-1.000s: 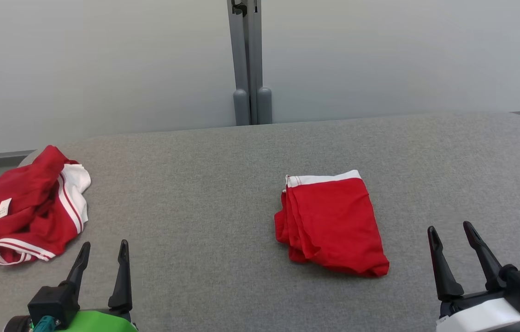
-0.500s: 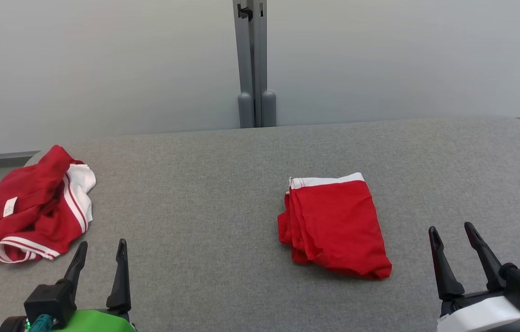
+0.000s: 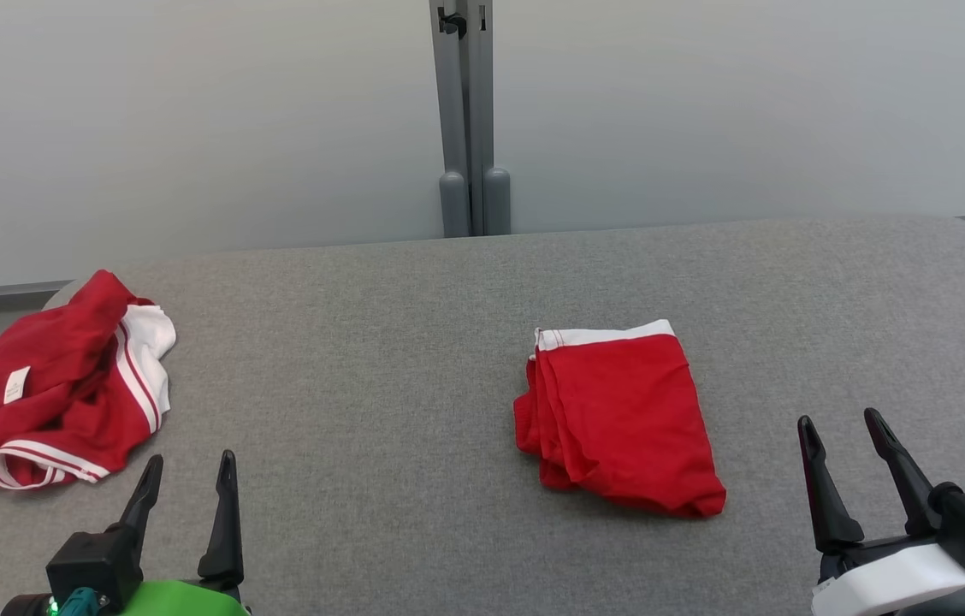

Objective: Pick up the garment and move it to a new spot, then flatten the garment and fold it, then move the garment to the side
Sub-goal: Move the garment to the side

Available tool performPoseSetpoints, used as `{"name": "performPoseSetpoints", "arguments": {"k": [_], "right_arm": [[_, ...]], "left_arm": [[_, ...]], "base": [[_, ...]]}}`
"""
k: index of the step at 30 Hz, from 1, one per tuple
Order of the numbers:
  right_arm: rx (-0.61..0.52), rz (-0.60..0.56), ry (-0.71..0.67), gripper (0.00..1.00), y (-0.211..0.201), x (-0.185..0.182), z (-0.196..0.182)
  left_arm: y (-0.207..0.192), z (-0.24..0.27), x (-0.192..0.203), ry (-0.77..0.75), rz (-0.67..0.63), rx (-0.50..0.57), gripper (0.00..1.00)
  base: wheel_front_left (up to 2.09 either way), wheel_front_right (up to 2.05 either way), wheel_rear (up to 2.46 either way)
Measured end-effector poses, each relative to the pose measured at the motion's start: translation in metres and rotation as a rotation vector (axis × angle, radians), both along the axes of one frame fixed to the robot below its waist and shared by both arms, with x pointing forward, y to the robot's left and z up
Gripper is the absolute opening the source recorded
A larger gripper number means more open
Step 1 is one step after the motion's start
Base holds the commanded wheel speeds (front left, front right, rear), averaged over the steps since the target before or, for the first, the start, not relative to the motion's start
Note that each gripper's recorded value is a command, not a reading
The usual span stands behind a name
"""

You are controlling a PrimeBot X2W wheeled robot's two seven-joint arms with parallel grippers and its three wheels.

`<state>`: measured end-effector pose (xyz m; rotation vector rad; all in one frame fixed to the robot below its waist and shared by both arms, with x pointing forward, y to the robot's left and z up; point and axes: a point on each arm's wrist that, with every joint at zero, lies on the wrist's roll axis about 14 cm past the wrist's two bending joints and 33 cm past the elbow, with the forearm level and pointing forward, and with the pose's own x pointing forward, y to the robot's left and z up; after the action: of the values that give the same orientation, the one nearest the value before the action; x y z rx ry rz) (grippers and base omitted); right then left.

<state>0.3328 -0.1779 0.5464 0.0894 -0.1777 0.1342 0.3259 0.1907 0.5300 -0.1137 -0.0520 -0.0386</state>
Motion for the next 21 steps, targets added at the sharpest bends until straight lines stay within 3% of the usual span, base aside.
{"name": "performPoseSetpoints", "arguments": {"k": [21], "right_arm": [[0.000,-0.001,0.015,1.00,-0.0004,0.0009,-0.0038]], "left_arm": [[0.0012,-0.0022,0.0003,0.008,0.003,0.006,1.00]], "base": [[0.00,0.00,0.00]]}}
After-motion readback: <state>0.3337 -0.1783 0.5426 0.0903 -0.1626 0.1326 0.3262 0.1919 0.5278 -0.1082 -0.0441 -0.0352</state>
